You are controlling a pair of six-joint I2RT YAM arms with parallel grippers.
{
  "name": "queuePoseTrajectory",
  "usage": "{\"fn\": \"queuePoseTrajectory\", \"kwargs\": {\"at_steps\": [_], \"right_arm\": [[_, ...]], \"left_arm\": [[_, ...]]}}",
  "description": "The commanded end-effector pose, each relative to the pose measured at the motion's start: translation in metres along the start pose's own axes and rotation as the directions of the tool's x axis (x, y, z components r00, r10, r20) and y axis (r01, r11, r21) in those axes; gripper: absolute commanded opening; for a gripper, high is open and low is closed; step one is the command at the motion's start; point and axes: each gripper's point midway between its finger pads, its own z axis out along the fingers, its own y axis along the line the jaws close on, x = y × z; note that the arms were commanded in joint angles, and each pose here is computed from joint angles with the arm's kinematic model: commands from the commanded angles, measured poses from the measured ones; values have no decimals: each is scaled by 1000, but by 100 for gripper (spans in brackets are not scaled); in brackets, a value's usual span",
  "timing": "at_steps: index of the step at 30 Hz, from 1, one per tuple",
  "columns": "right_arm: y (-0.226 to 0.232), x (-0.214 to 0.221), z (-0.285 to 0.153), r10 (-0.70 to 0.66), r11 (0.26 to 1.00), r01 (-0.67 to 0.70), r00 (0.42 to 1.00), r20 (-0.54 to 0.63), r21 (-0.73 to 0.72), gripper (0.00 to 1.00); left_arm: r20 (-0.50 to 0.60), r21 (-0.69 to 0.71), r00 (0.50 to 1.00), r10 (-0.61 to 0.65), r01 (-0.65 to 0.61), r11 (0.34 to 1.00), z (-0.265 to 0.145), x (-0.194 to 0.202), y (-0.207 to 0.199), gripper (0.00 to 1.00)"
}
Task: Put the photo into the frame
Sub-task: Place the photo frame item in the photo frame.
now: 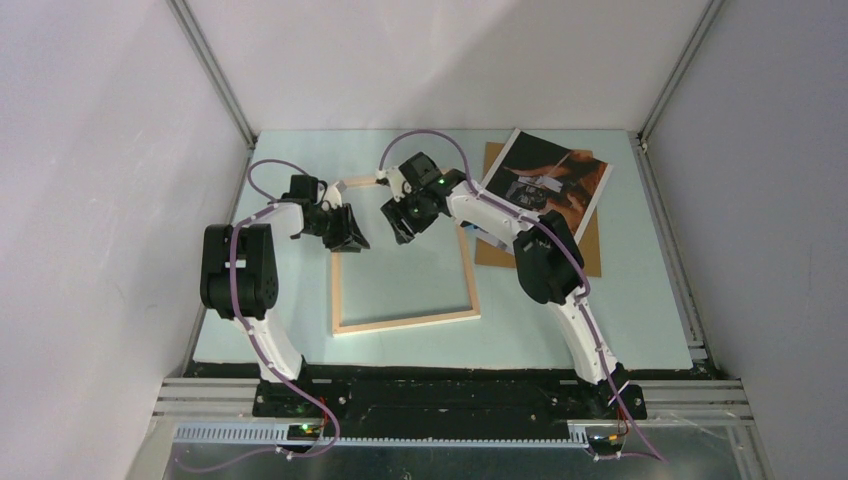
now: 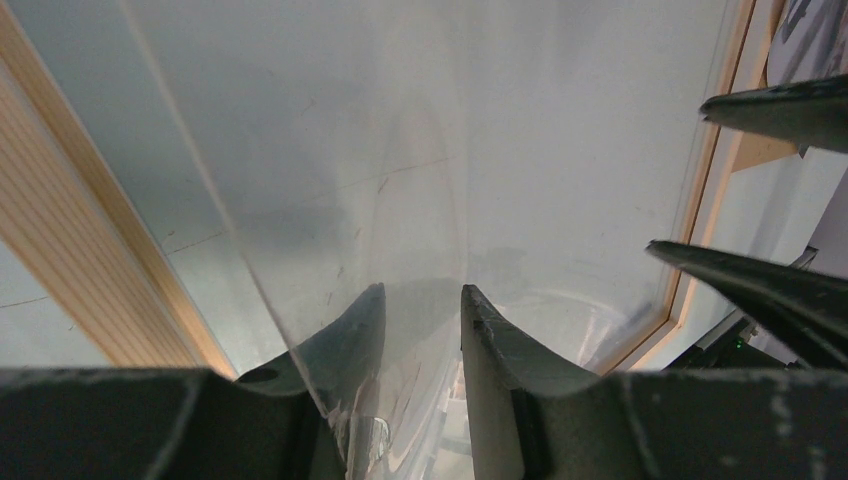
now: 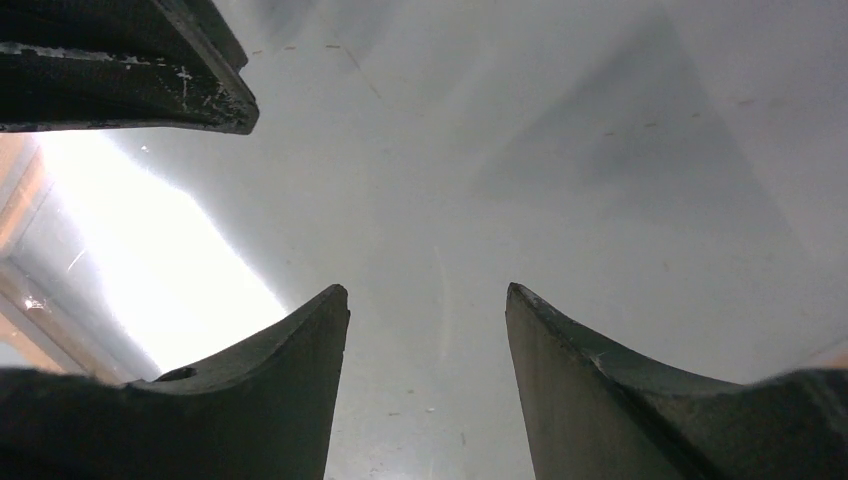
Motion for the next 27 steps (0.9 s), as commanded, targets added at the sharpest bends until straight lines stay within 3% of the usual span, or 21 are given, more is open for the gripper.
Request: {"fn": "queuePoseTrajectory", "kwargs": {"at_steps": [1, 27], "right_arm": [[6, -15, 2, -38, 999, 38, 999, 31, -4, 63], [3, 2, 32, -14, 1000, 15, 999, -42, 21, 63]], "left_arm": [[1, -6, 999, 40, -40, 999, 2, 2, -2, 38], [6, 3, 999, 43, -43, 999, 0, 1, -5, 38]]}}
